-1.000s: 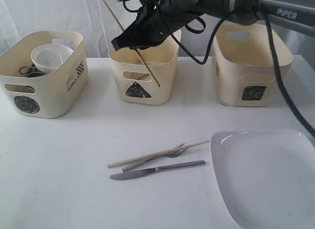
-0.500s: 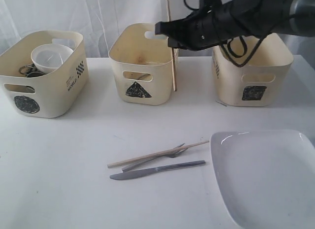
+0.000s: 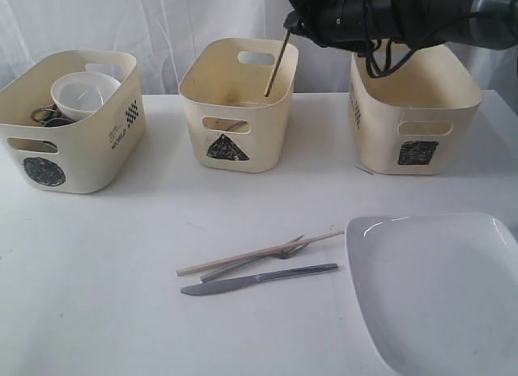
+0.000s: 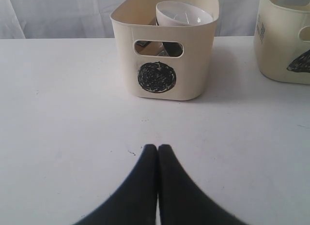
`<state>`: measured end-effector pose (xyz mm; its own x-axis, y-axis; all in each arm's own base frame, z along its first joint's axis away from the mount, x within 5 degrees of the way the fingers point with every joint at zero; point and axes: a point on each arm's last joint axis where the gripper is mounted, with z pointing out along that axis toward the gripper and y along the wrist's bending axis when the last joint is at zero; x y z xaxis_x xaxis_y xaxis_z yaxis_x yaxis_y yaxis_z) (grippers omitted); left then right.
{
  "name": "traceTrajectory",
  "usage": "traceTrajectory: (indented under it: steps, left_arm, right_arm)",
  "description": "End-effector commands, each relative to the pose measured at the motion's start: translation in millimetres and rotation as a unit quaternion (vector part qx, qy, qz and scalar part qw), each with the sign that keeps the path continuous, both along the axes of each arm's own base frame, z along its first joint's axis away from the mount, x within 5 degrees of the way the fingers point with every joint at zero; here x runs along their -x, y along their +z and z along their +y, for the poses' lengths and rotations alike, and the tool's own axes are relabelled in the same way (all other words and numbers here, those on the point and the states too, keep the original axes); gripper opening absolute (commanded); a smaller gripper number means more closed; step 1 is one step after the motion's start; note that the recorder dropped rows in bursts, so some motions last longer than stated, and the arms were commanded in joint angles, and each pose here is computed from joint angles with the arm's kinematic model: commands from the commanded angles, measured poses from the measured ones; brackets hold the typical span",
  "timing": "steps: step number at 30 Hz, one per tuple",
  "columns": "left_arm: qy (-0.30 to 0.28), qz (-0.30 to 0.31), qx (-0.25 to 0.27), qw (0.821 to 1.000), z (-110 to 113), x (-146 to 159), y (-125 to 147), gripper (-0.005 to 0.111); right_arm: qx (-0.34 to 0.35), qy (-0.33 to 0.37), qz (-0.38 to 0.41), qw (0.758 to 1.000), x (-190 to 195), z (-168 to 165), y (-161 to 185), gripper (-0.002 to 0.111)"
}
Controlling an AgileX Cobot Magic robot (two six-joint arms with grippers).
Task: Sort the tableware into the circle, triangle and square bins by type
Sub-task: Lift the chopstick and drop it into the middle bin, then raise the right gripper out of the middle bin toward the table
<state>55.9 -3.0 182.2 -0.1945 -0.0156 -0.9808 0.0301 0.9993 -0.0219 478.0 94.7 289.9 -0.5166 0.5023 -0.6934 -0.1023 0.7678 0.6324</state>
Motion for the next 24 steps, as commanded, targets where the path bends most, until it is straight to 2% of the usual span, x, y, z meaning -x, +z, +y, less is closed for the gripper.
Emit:
traceTrajectory:
  steps: [1,5,12,15,19,24]
  left_arm:
    - [0.001,-0.004,0.002,1.000,0.1,0.0,-0.6,0.000]
    - [0.001,-0.004,0.002,1.000,0.1,0.0,-0.6,0.000]
    - [0.001,-0.004,0.002,1.000,0.1,0.0,-0.6,0.000]
    - [0.001,-0.004,0.002,1.000,0.1,0.0,-0.6,0.000]
    - [0.001,-0.004,0.002,1.000,0.1,0.0,-0.6,0.000]
    - [0.001,-0.004,0.002,1.000,0.1,0.0,-0.6,0.000]
  right_arm:
    - [-0.015,0.007,0.003,1.000,-19.5,2.6,-12.0,0.000]
    - [-0.016,0.021,0.008,1.000,-31.6,15.8,-28.0,0.003]
    - [0.002,0.072,0.004,0.997,-42.5,43.4,-45.3,0.028]
    - [0.027,0.092,-0.009,0.995,-39.9,48.5,-43.2,0.034]
    - [0.111,0.141,-0.034,0.983,-29.2,48.1,-25.8,0.034]
    - [0.265,0.222,-0.034,0.938,-6.3,41.1,-3.8,0.034]
